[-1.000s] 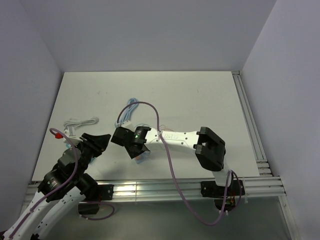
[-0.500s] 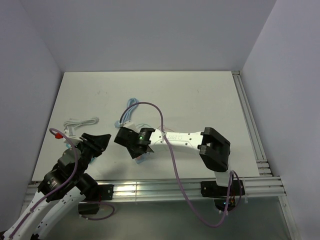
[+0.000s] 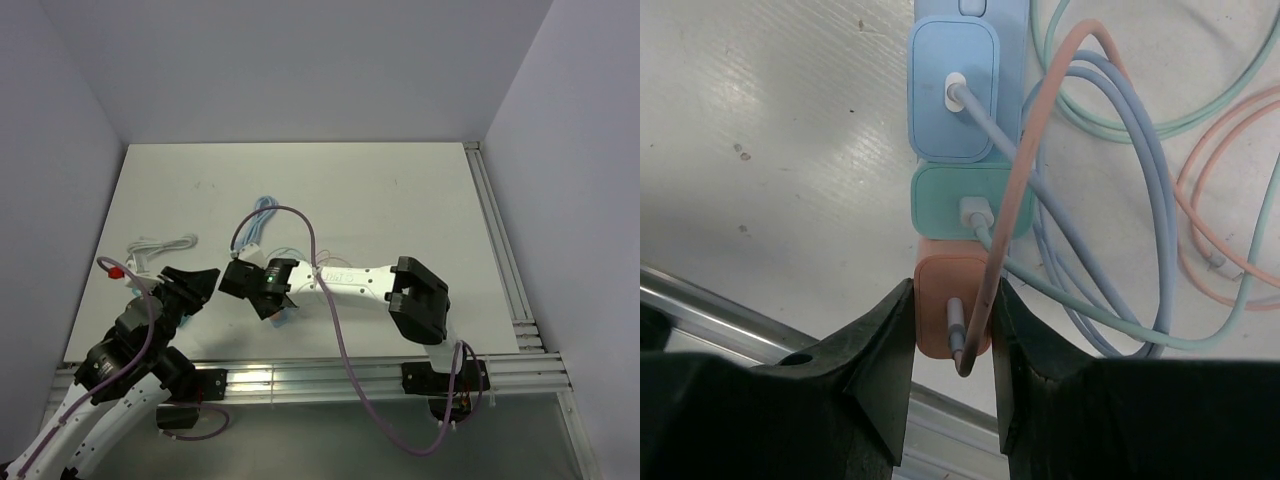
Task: Insert the plug
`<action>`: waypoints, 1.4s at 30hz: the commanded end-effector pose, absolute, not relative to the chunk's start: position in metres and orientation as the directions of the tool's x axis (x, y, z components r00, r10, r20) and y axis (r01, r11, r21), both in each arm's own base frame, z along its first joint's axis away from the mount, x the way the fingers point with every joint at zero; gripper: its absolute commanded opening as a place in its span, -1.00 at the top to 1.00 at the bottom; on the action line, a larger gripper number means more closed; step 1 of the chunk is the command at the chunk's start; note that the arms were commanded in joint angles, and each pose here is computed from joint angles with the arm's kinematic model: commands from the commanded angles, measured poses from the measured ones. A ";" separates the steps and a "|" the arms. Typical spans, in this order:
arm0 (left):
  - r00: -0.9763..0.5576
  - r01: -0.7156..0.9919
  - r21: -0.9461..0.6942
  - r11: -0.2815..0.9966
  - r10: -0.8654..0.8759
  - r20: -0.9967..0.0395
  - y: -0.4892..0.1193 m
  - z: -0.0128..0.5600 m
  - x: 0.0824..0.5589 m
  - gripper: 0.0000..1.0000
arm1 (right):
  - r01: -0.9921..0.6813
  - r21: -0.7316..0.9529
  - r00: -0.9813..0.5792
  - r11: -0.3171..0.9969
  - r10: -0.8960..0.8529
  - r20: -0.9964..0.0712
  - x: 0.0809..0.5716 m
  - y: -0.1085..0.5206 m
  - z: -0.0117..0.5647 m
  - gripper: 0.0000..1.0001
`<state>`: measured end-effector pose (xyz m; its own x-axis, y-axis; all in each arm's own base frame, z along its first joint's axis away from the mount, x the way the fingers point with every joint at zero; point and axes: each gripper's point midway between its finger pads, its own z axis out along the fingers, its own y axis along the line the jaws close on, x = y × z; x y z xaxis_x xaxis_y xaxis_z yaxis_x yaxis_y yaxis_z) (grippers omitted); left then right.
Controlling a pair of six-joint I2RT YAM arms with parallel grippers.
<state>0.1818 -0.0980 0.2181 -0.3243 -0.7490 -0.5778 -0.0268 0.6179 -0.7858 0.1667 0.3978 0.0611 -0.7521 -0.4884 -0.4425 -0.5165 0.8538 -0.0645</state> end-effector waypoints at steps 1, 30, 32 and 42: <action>-0.257 -0.046 -0.809 0.586 -0.790 -0.557 -0.083 0.235 0.181 0.12 | -0.502 -0.264 -0.804 0.824 -0.557 -0.209 0.150 0.343 -0.064 1.00; -0.112 -0.265 -0.838 0.478 -0.878 -0.465 -0.042 0.215 0.177 -0.06 | -0.479 -0.368 -0.815 0.797 -0.560 -0.152 0.137 0.302 -0.104 1.00; -0.115 -0.260 -0.839 0.478 -0.878 -0.464 -0.044 0.216 0.177 -0.06 | -0.486 -0.379 -0.811 0.787 -0.568 -0.140 0.135 0.300 -0.106 1.00; -0.146 -0.240 -0.844 0.480 -0.877 -0.458 -0.049 0.218 0.175 -0.02 | -0.463 -0.145 -0.867 0.874 -0.481 -0.131 0.128 0.289 -0.126 1.00</action>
